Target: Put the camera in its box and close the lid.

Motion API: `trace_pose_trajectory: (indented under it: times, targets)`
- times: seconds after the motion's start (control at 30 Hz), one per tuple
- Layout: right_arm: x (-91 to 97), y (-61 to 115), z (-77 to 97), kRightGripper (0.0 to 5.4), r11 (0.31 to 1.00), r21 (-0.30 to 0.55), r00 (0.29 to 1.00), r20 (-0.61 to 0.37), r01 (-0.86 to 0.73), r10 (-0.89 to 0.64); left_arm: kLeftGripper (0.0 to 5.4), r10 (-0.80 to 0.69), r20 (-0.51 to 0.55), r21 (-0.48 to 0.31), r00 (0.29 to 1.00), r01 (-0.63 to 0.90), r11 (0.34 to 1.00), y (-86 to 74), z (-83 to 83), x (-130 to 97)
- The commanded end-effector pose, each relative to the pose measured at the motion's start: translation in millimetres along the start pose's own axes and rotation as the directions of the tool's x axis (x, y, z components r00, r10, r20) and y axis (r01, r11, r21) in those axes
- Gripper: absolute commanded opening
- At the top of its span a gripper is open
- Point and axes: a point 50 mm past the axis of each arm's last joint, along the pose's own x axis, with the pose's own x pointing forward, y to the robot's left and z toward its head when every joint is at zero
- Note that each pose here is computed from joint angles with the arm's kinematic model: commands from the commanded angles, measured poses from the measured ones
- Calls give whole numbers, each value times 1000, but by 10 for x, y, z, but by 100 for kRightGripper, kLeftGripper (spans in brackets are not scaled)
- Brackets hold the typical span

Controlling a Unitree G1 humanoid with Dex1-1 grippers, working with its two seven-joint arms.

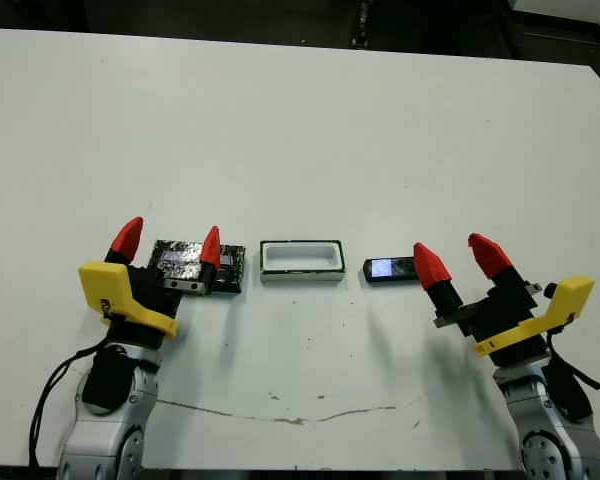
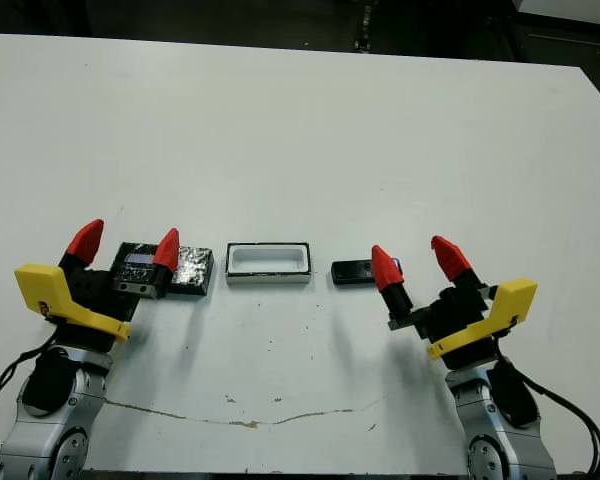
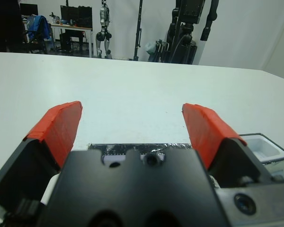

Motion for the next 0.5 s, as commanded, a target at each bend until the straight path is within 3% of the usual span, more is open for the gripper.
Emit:
trace_pose_trajectory:
  times: [0.03,0.37,0.5]
  targets:
    - [-24,-30,1,540,1000,-7,1000,-19,4,-4,539,10,-22,4,1000,-10,1000,13,-41,-26]
    - [-52,-67,-7,540,1000,-15,999,-34,-10,10,539,8,-32,2,999,-8,1000,13,-46,-32]
    - [11,-212,203,540,984,-162,997,-12,-74,73,539,7,-33,-9,999,-7,1000,9,-47,-33]
